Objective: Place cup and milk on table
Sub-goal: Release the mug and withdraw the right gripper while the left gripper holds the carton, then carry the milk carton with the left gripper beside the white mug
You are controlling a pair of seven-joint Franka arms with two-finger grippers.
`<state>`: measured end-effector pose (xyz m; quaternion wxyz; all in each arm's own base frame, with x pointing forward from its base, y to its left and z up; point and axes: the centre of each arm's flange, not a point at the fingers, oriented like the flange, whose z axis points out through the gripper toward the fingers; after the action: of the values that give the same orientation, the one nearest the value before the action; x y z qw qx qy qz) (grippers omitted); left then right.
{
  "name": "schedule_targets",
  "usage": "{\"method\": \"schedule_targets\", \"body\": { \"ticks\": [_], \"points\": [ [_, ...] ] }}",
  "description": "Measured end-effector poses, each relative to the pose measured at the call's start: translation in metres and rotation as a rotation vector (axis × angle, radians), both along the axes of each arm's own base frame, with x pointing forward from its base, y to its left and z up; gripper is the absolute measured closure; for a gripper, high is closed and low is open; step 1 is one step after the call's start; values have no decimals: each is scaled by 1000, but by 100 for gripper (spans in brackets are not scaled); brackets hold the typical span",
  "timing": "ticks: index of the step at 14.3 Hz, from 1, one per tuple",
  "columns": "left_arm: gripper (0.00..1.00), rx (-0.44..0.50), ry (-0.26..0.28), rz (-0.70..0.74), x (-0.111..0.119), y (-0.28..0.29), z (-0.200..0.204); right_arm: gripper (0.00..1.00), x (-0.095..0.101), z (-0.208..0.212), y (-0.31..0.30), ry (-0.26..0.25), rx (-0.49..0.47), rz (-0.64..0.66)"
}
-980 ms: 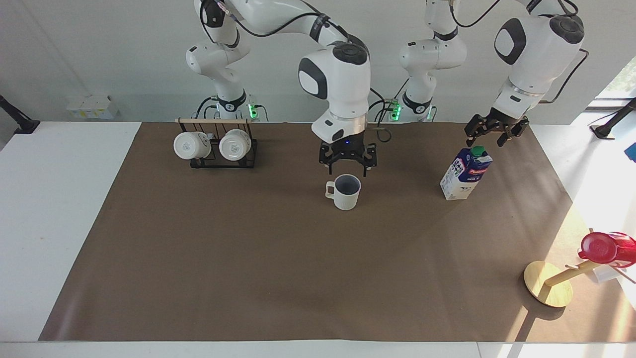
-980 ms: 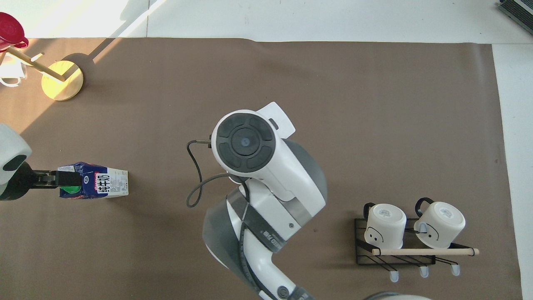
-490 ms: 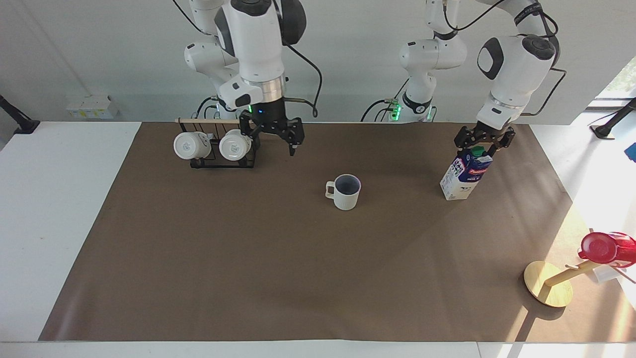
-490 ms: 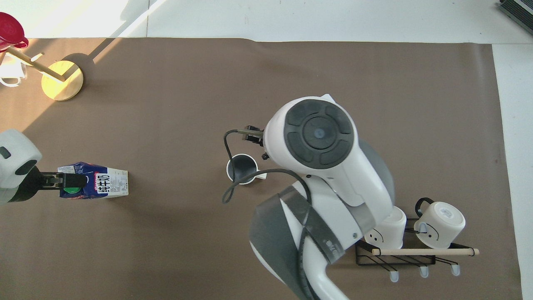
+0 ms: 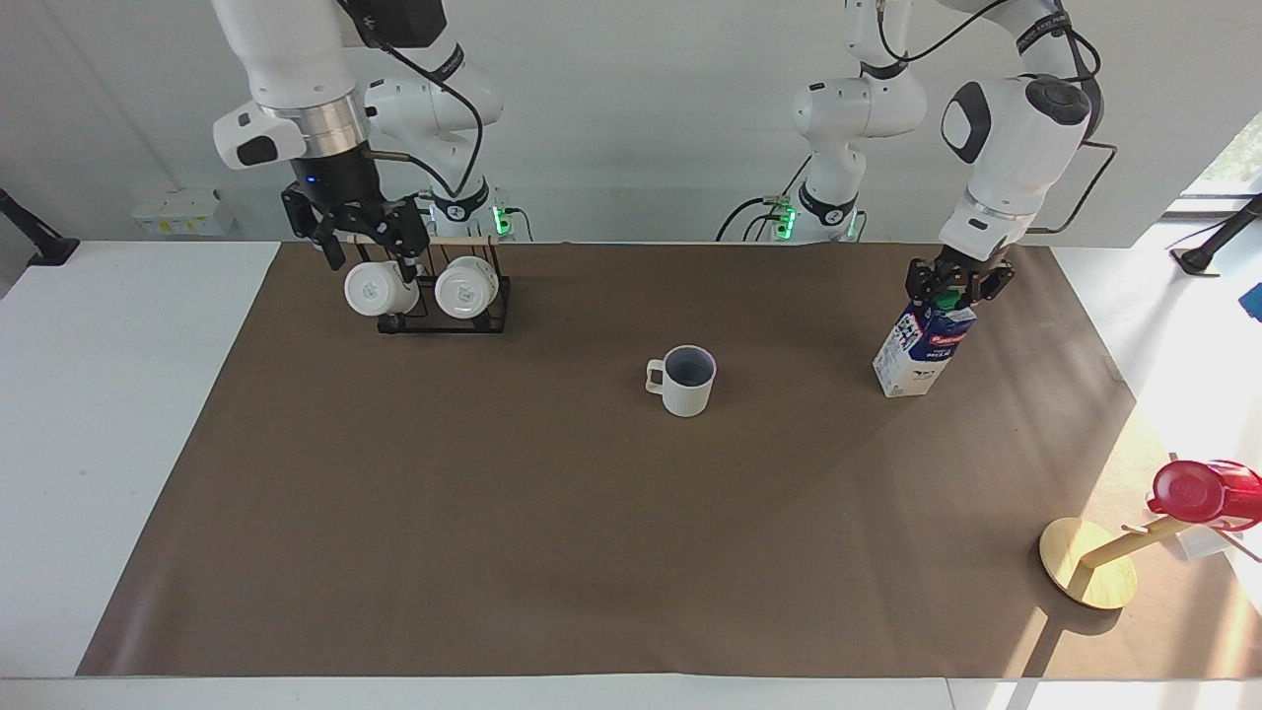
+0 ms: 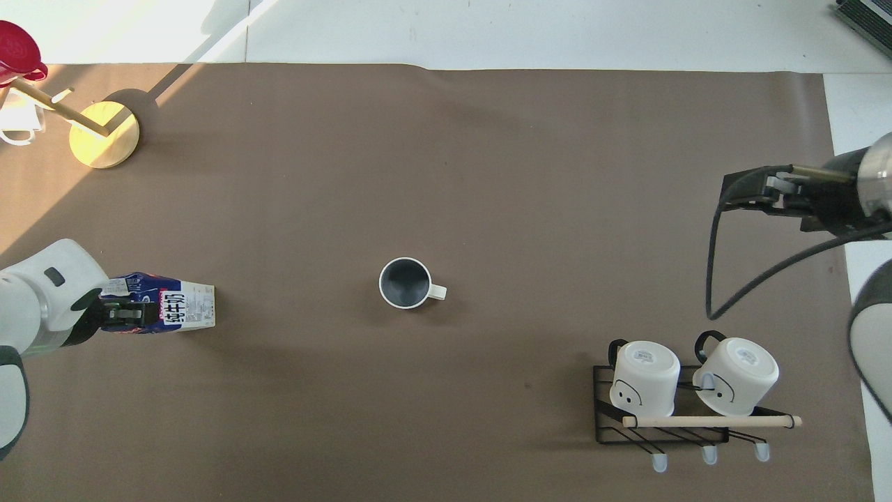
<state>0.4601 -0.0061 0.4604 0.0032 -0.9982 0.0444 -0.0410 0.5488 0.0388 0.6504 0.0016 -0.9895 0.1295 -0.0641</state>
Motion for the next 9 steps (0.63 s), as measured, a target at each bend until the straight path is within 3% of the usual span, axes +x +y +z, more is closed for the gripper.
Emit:
{"method": "schedule_targets", "body": {
  "ticks": [1,3,6,9],
  "points": [
    [42,0,0,0,0,0,0,0,-2,7,-11,0,-3,3],
    [57,0,-2,-1,0,0,1,0,-3,20,-25,-16,-5,0],
    [59,0,-25,4,8,-2,20,0,-7,25,-36,19,-7,-15],
    [60,-11,-5,55,26,-37,69,0,-6,30,-32,46,-9,-9]
  ]
}}
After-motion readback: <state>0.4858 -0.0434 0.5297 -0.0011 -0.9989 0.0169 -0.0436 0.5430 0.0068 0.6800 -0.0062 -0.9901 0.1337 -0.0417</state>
